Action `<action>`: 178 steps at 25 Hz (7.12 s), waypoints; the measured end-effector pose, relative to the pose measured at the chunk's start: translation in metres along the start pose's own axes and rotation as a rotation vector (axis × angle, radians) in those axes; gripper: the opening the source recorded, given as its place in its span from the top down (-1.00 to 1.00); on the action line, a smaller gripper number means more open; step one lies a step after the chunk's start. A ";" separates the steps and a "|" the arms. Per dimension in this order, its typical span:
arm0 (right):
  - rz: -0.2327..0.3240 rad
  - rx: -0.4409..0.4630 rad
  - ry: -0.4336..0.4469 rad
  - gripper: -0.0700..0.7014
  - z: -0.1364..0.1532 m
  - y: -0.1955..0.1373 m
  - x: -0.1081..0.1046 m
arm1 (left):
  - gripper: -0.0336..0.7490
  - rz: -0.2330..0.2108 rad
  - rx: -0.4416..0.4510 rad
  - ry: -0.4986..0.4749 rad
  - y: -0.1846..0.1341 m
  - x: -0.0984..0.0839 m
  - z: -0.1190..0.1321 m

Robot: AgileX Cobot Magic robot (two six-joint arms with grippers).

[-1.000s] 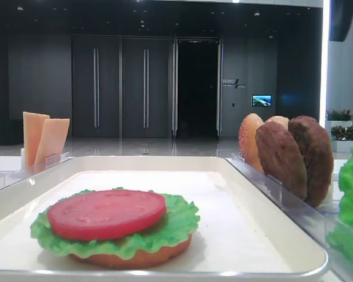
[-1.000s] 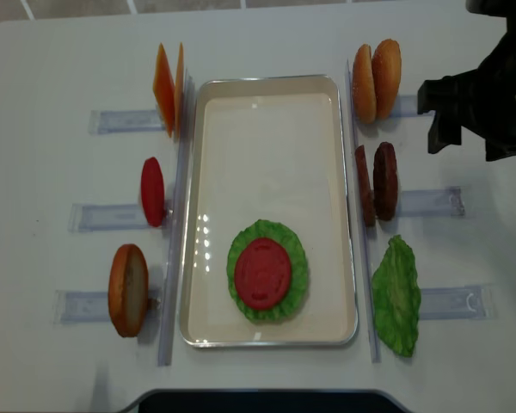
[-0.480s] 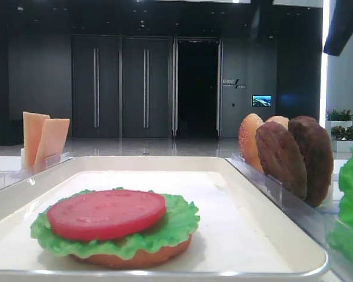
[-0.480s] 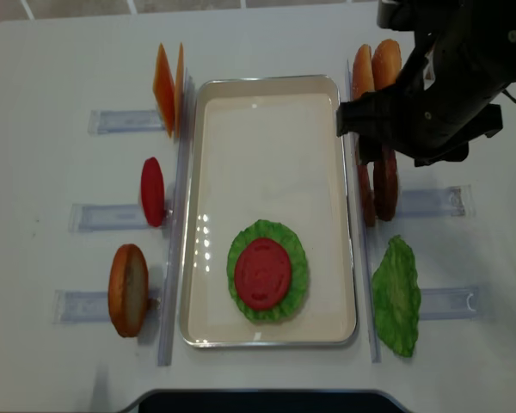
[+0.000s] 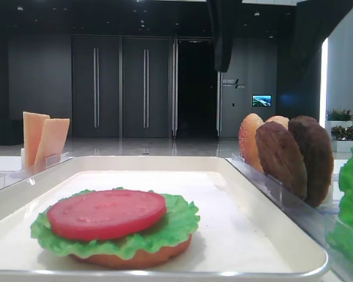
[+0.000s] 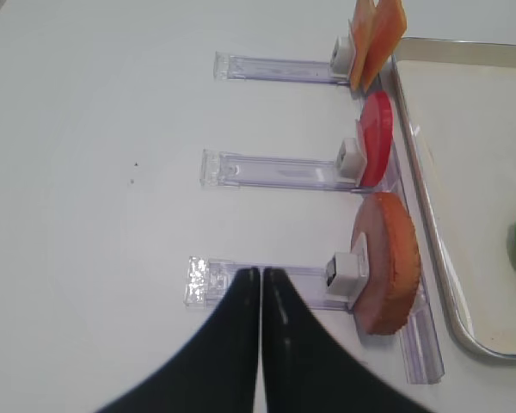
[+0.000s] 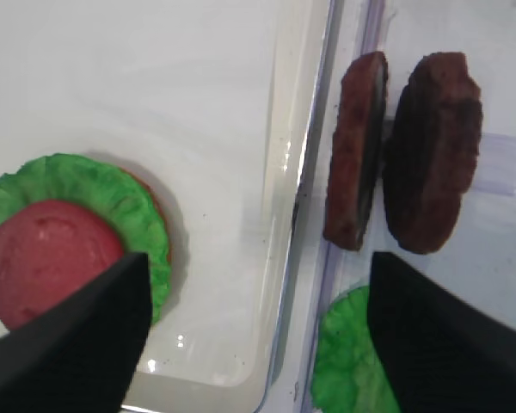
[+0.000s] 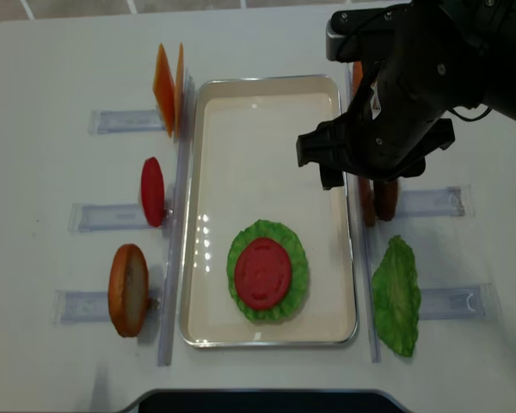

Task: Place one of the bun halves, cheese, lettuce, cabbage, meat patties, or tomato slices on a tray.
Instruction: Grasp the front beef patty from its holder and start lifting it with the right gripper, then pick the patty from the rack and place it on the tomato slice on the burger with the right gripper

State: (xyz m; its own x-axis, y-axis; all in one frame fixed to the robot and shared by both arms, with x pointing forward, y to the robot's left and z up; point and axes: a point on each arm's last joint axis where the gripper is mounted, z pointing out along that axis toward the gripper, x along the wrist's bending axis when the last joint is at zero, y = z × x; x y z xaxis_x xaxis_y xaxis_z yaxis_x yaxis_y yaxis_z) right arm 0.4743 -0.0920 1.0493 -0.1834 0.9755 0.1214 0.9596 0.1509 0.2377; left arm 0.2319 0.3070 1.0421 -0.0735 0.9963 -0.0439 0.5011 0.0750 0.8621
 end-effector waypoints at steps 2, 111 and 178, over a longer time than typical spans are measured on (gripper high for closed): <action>-0.009 -0.001 -0.016 -0.55 0.005 0.002 0.000 | 0.91 0.000 0.000 0.000 0.000 0.000 0.000; -0.117 -0.072 0.507 0.41 -0.081 -0.036 0.020 | 0.91 -0.001 0.000 -0.002 0.000 0.000 0.000; -0.003 0.072 0.746 0.35 0.097 -0.006 0.016 | 0.91 -0.001 0.000 -0.002 0.000 0.000 0.000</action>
State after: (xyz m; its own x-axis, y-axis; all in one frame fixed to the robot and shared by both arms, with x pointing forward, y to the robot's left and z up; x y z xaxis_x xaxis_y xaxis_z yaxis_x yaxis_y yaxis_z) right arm 0.4859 -0.0620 0.9565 -0.2574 0.6116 0.7482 0.9658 0.1879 0.1787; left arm 0.2319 0.3068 1.0421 -0.0723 0.9963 -0.0459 0.5013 0.0760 0.8620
